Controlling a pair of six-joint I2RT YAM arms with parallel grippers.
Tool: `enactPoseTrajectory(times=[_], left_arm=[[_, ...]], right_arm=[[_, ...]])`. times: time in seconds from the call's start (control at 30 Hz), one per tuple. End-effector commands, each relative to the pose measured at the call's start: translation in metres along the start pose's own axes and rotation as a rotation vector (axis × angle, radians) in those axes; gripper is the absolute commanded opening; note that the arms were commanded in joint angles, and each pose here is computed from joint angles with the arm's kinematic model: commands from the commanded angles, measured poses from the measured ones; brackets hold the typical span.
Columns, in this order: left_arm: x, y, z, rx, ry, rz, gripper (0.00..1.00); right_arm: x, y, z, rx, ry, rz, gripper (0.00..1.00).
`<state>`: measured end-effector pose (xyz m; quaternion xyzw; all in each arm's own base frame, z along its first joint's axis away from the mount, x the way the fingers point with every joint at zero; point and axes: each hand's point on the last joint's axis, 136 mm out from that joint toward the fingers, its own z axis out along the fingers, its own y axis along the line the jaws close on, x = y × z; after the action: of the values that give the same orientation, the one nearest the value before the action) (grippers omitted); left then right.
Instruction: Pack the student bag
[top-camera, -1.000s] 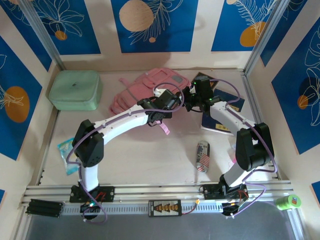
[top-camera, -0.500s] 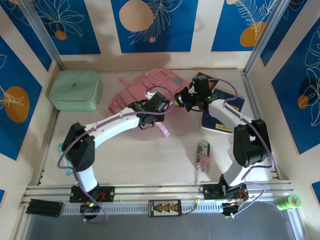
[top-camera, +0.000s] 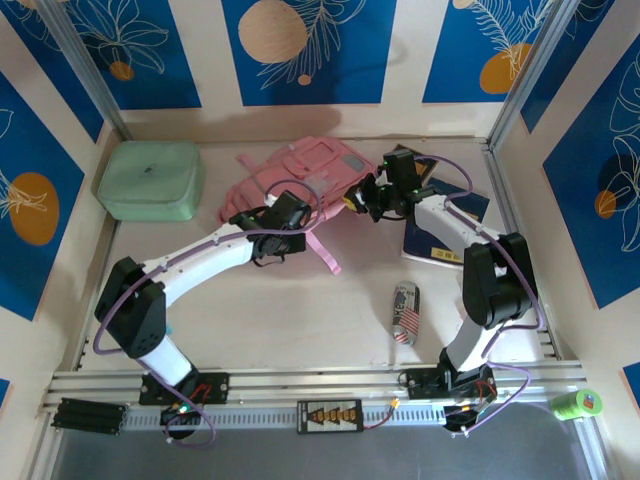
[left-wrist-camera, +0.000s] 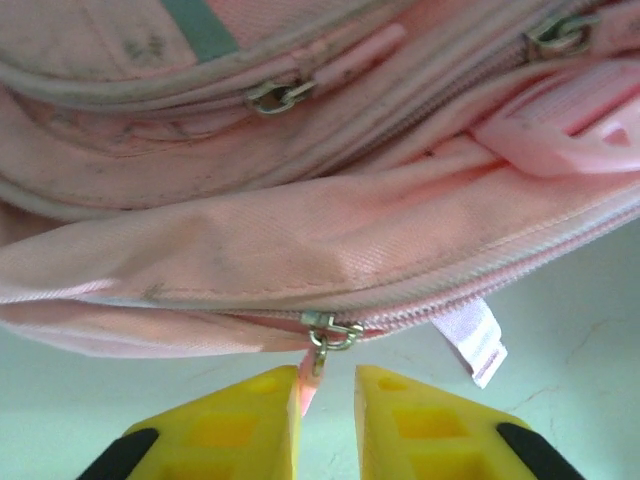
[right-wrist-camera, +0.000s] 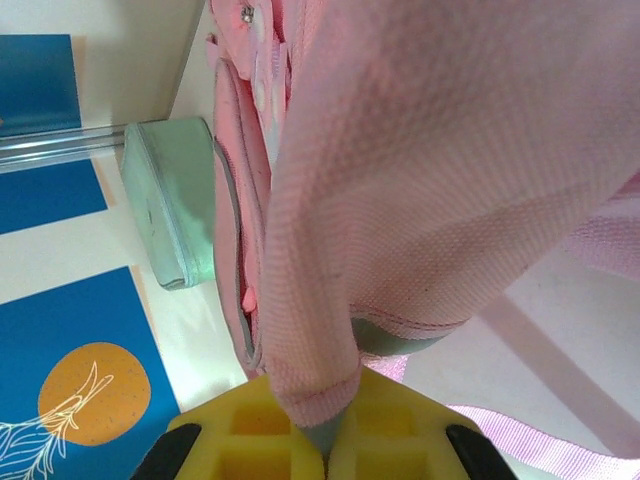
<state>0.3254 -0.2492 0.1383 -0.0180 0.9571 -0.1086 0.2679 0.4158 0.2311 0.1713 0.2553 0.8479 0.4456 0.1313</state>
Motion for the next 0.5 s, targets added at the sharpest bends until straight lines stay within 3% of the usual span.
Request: enactPoseTrajectory(times=[0.0, 0.47], left_arm=[[-0.001, -0.006, 0.005, 0.039, 0.013, 0.000, 0.27], [0.009, 0.014, 0.011, -0.041, 0.027, -0.020, 0.23]], right_arm=[[0.006, 0.035, -0.008, -0.095, 0.030, -0.053, 0.00], [0.005, 0.035, -0.008, -0.091, 0.027, -0.052, 0.00]])
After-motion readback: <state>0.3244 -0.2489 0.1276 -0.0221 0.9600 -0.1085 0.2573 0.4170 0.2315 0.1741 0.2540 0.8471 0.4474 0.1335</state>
